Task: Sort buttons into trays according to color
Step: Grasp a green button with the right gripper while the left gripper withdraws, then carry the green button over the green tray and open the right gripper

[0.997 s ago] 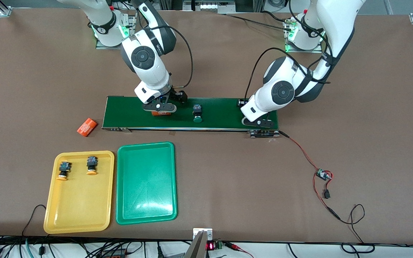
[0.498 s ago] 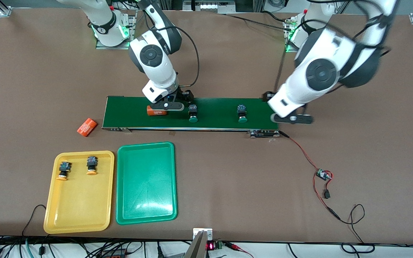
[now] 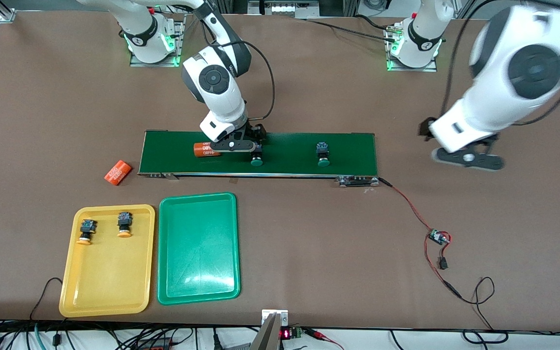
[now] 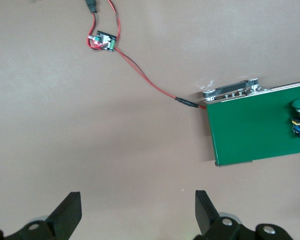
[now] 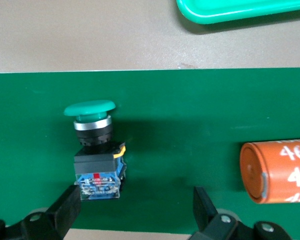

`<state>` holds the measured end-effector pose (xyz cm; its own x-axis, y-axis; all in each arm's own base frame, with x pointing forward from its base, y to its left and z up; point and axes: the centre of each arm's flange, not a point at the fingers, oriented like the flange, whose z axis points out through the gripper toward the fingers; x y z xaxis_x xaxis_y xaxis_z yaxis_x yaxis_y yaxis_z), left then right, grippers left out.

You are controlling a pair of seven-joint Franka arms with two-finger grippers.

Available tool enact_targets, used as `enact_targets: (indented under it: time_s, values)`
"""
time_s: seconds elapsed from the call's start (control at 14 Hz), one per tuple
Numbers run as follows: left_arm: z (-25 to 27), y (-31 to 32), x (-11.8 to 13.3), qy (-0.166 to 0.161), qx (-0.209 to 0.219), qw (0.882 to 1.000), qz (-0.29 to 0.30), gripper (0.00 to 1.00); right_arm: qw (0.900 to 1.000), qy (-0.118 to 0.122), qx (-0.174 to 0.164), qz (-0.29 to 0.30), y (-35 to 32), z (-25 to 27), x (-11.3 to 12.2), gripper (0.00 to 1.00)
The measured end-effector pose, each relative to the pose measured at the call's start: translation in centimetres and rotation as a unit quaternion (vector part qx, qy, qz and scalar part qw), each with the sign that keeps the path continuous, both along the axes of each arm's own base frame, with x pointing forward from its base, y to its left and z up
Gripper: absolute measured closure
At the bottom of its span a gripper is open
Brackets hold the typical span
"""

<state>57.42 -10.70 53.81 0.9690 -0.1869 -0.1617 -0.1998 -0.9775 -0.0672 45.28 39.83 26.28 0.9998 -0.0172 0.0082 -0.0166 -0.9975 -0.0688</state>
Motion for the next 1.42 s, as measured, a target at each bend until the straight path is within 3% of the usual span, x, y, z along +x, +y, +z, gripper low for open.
enact_targets:
  time_s: [0.14,0.36,0.5,0.64,0.71,0.78,1.0,1.21,1.42]
  values:
    - [3.2,3.5,-1.0,-0.019,-0.027,0.999,0.026,0.0,1.0,0.001,0.0,-0.001,0.0,-0.1,0.0,0.0]
    - [6.2,6.3,-2.1,-0.053,-0.01,0.998,0.035,0.0,1.0,0.001,-0.001,-0.003,-0.1,-0.2,0.1,0.04]
    - [6.0,5.9,-2.0,-0.057,-0.001,0.998,0.028,0.0,1.0,0.002,-0.003,-0.004,0.1,-0.7,0.3,0.06]
    - [5.2,4.9,-1.5,-0.055,-0.018,0.998,0.026,0.0,1.0,0.003,-0.004,-0.003,0.4,-1.3,0.6,0.12]
    - [5.0,4.8,-1.4,-0.053,-0.029,0.998,0.03,0.0,1.0,0.003,-0.004,-0.003,0.6,-1.5,0.8,0.17]
    - [4.9,5.1,-1.3,-0.053,-0.035,0.997,0.035,0.0,1.0,0.003,-0.005,-0.004,0.7,-1.8,0.9,0.31]
    - [5.4,5.8,-1.3,-0.058,-0.036,0.997,0.044,0.0,1.0,0.004,-0.007,-0.004,0.6,-2.3,1.1,0.59]
    - [5.8,6.0,-1.5,-0.062,-0.035,0.996,0.054,0.0,1.0,-0.004,-0.003,-0.01,0.3,-1.5,2.0,0.59]
    - [5.7,7.5,-1.5,-0.062,-0.033,0.995,0.071,0.0,1.0,-0.022,-0.001,-0.02,-2.7,3.4,5.4,0.59]
